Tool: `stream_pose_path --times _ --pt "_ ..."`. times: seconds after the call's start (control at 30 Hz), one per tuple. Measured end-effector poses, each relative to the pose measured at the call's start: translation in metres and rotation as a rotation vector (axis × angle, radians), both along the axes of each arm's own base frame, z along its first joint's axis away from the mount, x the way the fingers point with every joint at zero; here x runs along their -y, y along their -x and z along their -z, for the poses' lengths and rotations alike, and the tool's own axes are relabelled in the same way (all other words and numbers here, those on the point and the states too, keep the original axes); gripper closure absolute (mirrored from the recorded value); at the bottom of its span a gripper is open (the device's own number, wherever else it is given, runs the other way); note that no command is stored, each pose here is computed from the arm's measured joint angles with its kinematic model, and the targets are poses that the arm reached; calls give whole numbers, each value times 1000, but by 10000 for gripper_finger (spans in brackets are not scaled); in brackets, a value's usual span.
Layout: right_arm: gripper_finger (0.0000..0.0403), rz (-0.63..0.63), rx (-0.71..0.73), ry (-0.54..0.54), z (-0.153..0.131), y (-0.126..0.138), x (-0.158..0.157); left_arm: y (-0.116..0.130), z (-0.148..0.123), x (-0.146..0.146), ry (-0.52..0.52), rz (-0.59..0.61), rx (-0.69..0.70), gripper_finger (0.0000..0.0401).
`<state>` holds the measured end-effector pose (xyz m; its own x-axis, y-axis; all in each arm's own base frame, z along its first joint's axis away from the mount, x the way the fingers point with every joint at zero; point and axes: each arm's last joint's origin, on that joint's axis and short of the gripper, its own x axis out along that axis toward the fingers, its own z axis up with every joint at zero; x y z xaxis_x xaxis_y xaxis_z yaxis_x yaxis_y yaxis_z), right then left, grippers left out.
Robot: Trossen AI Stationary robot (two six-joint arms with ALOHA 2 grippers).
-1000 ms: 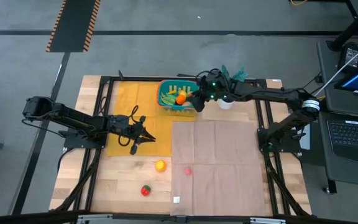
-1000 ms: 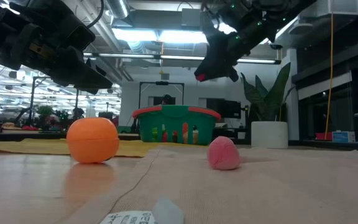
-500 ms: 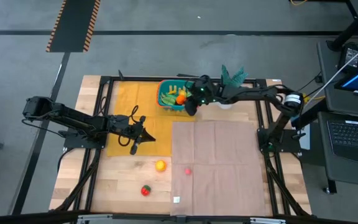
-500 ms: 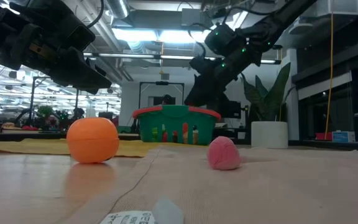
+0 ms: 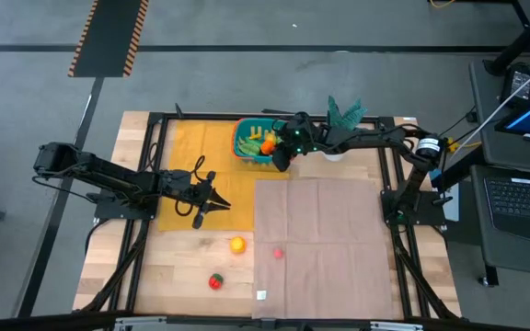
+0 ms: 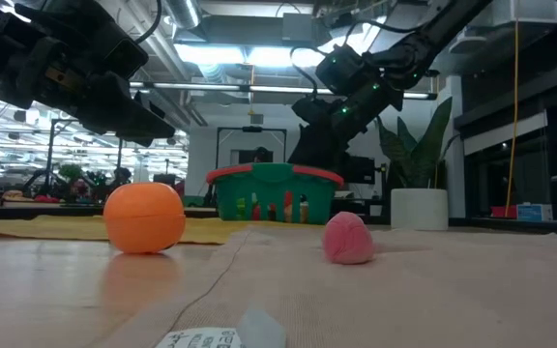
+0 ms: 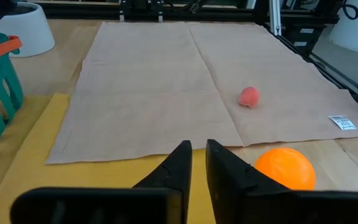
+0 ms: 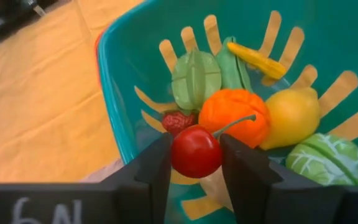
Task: Pick and placing Produce into tupperware
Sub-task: Put the red cherry into the blue basket, then put the orange into the blue basket
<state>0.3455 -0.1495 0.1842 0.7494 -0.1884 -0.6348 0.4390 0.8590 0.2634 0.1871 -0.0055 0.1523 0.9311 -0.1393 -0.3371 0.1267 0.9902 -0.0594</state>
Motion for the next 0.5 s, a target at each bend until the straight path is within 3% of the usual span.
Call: stream_pose_path --times 0.5 --pt "252 -5 30 20 -3 -2 1 0 0 0 0 0 0 326"
